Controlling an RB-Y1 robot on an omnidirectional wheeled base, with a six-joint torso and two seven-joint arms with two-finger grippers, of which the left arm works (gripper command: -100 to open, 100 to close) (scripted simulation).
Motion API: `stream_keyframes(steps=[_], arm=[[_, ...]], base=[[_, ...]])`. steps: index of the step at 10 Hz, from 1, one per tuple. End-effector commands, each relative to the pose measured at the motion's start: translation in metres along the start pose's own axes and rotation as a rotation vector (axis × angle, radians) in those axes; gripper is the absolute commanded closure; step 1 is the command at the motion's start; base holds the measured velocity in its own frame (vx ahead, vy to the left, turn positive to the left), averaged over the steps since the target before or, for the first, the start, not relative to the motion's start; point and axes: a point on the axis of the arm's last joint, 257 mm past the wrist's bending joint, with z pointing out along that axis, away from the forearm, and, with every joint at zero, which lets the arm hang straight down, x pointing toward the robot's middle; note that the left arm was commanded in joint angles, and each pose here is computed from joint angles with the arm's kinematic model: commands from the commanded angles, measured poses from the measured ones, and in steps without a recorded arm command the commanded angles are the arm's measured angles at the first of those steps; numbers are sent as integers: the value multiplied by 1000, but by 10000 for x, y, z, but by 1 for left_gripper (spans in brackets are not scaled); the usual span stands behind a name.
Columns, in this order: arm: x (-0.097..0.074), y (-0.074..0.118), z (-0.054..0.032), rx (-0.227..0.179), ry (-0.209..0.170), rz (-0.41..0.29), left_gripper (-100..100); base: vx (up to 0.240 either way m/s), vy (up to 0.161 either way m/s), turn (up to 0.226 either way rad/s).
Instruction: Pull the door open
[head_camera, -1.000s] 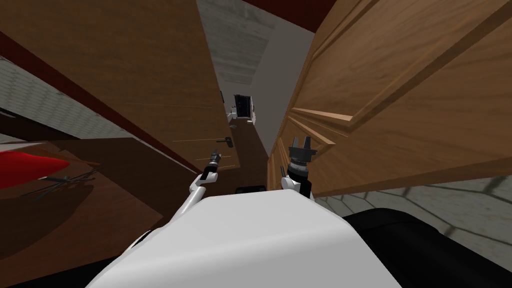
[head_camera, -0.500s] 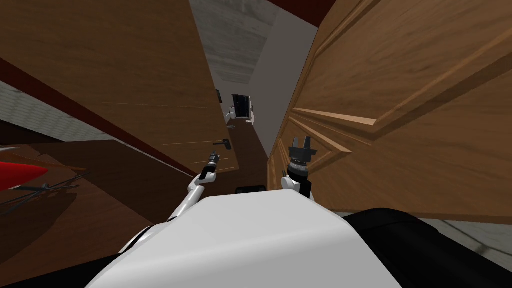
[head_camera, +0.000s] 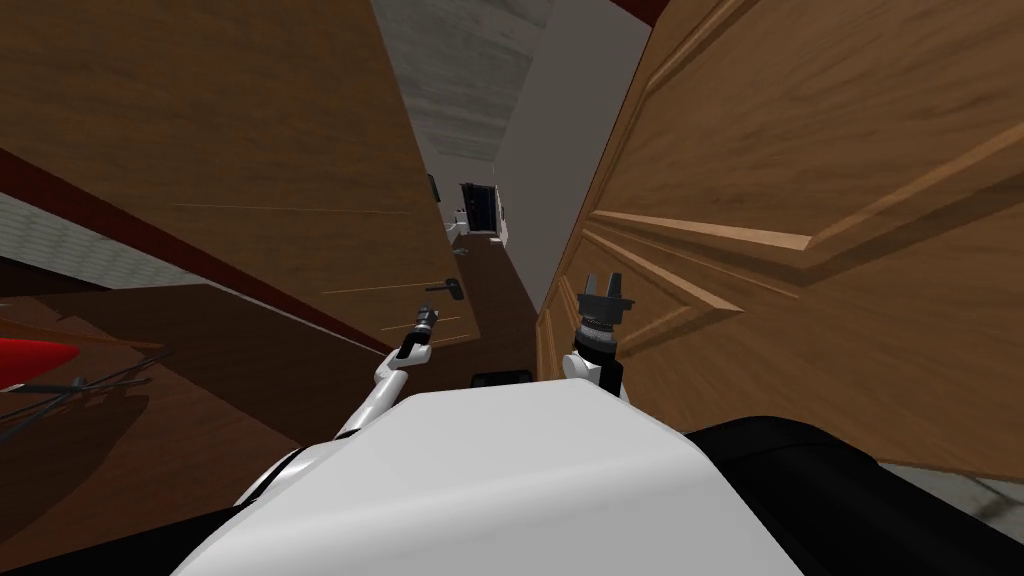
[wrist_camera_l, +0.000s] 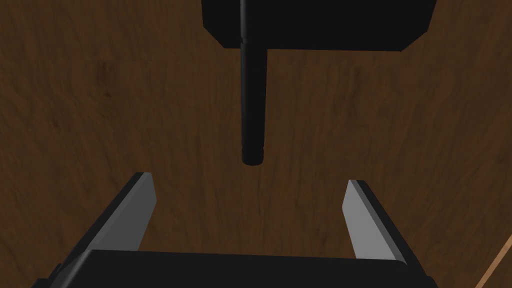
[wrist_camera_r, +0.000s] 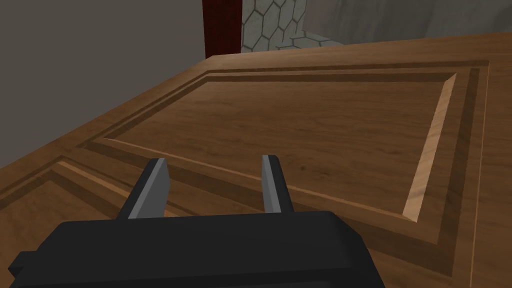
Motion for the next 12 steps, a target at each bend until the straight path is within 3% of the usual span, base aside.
stream_keyframes(steps=[1,6,12], arm=[[-20,-5,0,0,-3,2,-100],[-85,-33,10,5,-14,6,-100],[-237,-96,28,16,-40,17,-100]], base=[[-215,180,-38],[-207,174,-40],[-214,128,-66]])
